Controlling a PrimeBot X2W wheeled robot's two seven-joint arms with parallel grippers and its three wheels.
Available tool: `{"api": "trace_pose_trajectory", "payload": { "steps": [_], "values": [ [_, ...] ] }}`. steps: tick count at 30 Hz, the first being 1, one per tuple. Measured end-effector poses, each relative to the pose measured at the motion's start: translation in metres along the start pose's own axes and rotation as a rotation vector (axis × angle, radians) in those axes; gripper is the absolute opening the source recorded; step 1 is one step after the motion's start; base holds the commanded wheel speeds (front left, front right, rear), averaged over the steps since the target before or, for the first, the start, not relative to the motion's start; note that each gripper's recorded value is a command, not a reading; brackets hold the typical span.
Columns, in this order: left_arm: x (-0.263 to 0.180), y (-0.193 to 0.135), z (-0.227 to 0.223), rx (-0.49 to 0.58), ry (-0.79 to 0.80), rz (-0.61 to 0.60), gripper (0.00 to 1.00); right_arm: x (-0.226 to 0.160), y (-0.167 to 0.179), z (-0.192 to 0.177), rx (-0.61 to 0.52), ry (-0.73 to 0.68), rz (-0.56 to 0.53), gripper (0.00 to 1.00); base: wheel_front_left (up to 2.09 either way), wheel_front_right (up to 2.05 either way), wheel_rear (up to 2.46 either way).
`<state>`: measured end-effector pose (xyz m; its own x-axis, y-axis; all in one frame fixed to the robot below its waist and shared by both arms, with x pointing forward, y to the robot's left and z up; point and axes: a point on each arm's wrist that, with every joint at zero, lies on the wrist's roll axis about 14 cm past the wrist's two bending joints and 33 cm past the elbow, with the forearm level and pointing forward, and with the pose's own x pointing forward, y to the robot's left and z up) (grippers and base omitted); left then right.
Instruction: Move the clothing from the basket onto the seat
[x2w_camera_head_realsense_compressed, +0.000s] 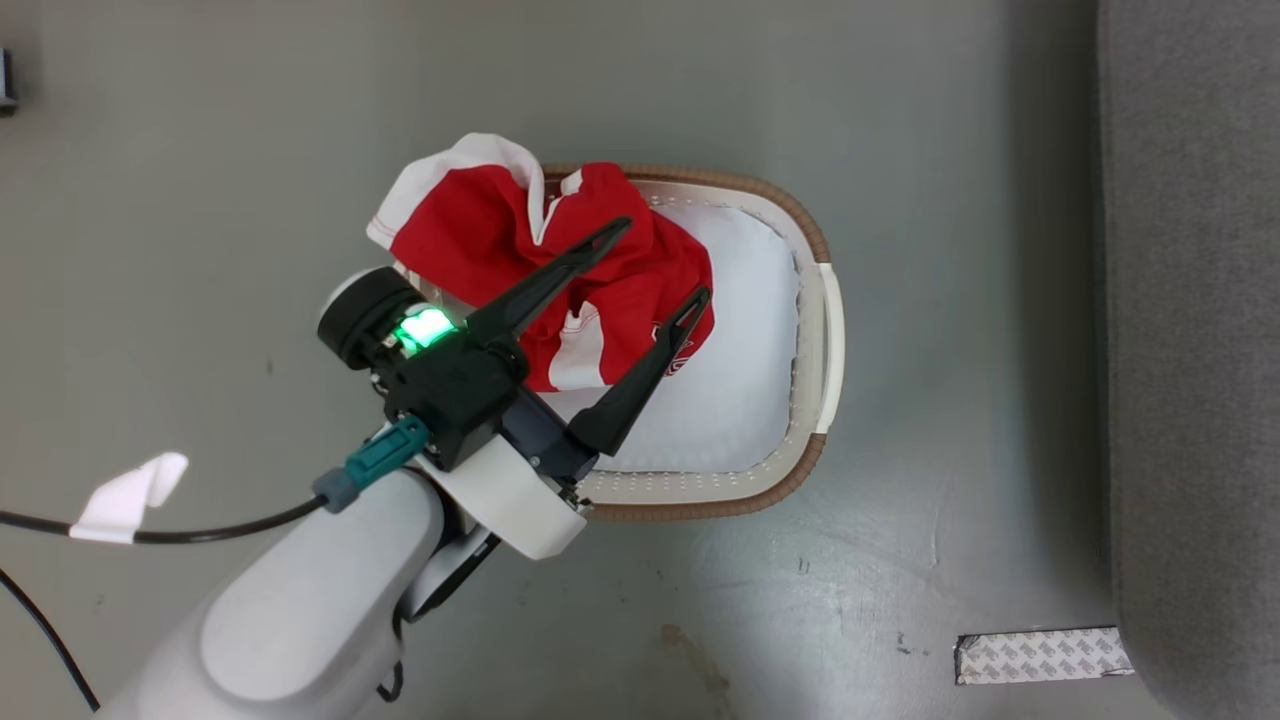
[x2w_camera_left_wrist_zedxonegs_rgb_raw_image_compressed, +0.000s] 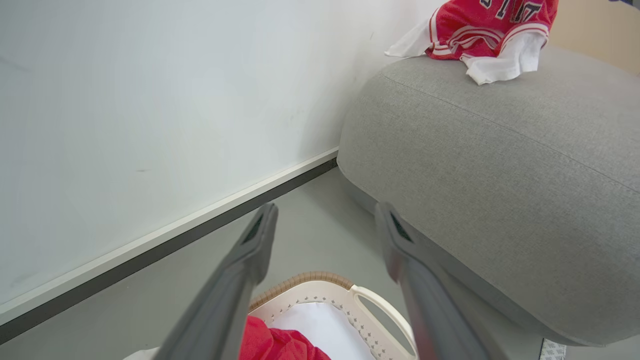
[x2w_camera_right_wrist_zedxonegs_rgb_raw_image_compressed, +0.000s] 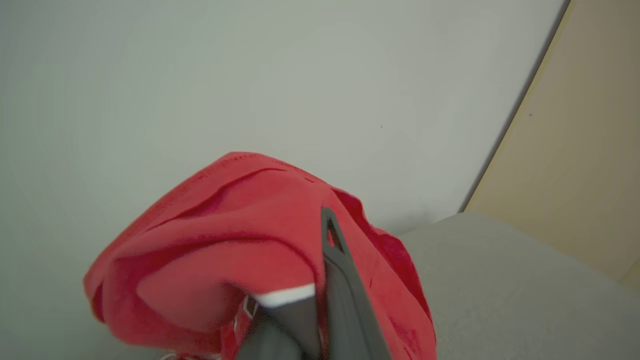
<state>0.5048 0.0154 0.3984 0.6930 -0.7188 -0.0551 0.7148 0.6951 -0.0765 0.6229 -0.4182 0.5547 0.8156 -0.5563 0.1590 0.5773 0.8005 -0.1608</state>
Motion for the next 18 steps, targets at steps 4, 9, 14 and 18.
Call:
{"api": "trace_pose_trajectory", "payload": {
  "steps": [4, 9, 14, 18],
  "values": [
    [-0.003, 0.006, -0.004, -0.006, 0.007, 0.021, 1.0, -0.033, 0.004, -0.083, -0.023, 0.203, -0.013, 0.0, 0.0, 0.0, 0.0],
    [-0.01, 0.011, -0.005, 0.001, 0.019, 0.042, 1.0, -0.064, 0.003, -0.114, -0.013, 0.281, -0.036, 0.49, 0.0, 0.0, 0.0],
    [-0.019, 0.017, 0.0, 0.003, 0.025, 0.084, 1.0, -0.067, 0.001, -0.099, 0.005, 0.256, -0.033, 1.0, 0.0, 0.0, 0.0],
    [-0.029, 0.017, 0.008, 0.003, 0.024, 0.124, 1.0, -0.084, 0.0, -0.091, -0.017, 0.243, 0.014, 1.0, 0.0, 0.0, 0.0]
  ]
}}
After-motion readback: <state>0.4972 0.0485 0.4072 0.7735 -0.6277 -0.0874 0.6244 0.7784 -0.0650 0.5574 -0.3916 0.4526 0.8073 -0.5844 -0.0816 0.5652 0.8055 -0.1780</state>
